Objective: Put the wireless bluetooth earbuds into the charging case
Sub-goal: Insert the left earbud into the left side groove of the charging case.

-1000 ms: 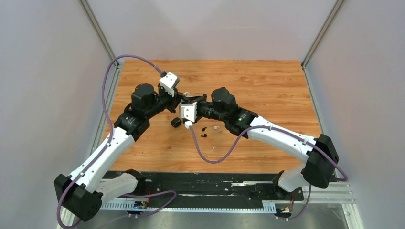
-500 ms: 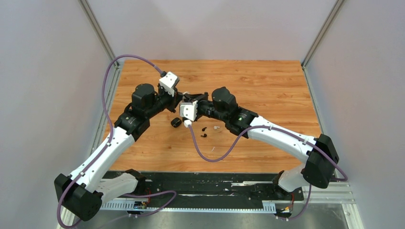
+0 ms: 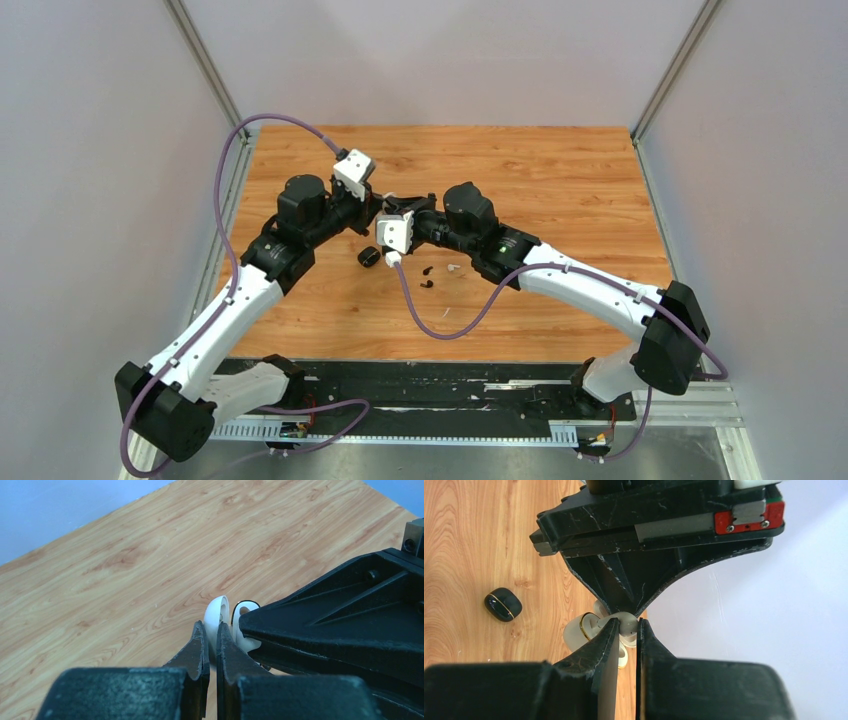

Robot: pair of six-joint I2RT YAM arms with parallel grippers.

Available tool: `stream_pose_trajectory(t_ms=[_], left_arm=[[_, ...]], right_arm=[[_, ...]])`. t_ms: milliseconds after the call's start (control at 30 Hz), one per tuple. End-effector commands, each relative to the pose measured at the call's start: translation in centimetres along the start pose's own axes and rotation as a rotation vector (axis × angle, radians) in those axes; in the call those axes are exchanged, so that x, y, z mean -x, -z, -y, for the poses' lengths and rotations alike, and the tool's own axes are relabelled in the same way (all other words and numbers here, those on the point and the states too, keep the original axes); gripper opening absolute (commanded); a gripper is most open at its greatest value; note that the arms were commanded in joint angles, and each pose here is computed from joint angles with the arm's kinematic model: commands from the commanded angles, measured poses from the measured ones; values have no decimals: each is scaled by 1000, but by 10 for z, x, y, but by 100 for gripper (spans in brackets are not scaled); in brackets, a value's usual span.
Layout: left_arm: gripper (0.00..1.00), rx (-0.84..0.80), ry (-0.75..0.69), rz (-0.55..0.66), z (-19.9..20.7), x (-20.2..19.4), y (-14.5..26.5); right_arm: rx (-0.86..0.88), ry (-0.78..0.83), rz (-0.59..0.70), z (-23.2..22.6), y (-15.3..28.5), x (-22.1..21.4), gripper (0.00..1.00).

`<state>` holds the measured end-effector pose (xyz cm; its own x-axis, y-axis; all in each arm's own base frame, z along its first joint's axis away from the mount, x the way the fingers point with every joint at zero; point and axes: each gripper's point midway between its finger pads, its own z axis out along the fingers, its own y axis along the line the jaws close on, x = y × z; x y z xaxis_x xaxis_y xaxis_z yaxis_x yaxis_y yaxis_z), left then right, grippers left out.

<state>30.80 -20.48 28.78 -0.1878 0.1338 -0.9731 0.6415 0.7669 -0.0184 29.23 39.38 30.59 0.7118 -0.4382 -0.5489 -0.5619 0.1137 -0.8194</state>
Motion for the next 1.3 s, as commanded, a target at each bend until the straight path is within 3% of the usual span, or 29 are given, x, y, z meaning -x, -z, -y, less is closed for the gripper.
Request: stream_pose_trajectory(t_ms=[0,900,967,1067,1267], left_arm=[[0,18,42,75,-4,27,0],[0,-2,124,75,-3,29,0],[0,7,124,75,-5,29,1],[0,18,120,78,-8,29,2],[0,23,109,75,-10,26,1]], right_arm=[[-28,15,21,8,0,6,0],[13,52,25,-3,-10,1,0],[15,63,18,-3,-9,-1,4],[14,62,5,-2,-8,-3,21],[37,1,9,-4,-8,1,28]])
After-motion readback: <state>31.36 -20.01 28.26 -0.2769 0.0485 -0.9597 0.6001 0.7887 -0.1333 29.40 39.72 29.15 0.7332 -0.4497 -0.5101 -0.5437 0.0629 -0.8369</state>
